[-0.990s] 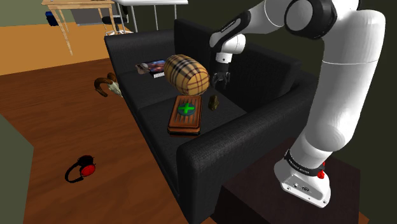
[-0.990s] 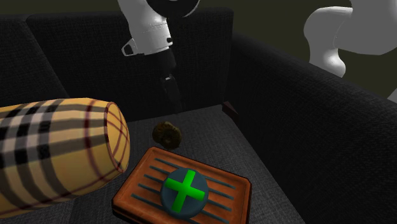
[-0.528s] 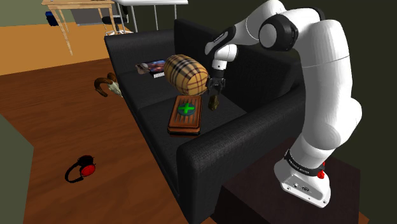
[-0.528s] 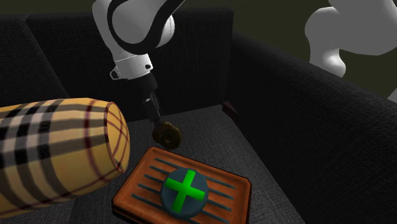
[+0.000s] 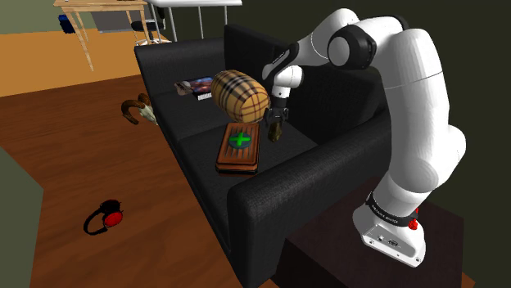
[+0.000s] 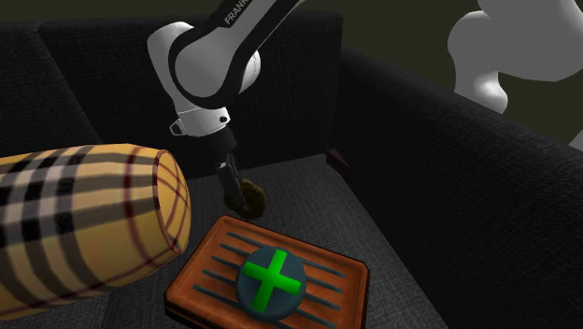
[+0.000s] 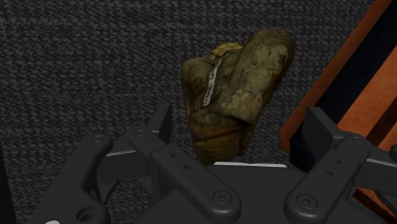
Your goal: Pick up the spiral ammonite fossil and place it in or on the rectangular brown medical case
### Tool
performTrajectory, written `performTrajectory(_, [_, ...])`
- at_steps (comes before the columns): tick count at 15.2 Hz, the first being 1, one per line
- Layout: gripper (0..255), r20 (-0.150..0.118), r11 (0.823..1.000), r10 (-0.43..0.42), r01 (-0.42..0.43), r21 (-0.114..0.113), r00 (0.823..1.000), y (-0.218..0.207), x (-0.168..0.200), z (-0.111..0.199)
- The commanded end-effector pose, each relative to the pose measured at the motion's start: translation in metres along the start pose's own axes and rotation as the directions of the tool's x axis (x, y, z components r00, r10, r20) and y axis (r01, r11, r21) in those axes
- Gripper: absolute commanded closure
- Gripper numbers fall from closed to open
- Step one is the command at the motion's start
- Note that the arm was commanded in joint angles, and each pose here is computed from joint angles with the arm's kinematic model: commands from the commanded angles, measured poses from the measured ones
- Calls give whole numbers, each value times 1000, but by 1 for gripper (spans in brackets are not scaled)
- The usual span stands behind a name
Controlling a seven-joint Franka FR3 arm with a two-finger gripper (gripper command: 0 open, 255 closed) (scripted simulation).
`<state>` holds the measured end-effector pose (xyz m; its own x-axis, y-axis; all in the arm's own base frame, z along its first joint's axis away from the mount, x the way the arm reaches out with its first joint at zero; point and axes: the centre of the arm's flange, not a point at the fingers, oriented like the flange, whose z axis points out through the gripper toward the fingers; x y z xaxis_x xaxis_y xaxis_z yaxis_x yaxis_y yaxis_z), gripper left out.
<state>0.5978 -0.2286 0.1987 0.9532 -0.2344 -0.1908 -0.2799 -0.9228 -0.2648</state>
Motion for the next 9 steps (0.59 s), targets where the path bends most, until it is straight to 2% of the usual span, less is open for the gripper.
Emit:
performTrajectory(1, [0, 0, 1000, 0, 0, 0, 1000, 0, 0, 2])
performTrajectory(7, [0, 0, 1000, 0, 0, 0, 1000, 0, 0, 2])
performTrajectory(8, [255, 0, 1000, 0, 0, 0, 1000, 0, 0, 2])
performTrajectory(9, [255, 0, 1000, 0, 0, 0, 1000, 0, 0, 2])
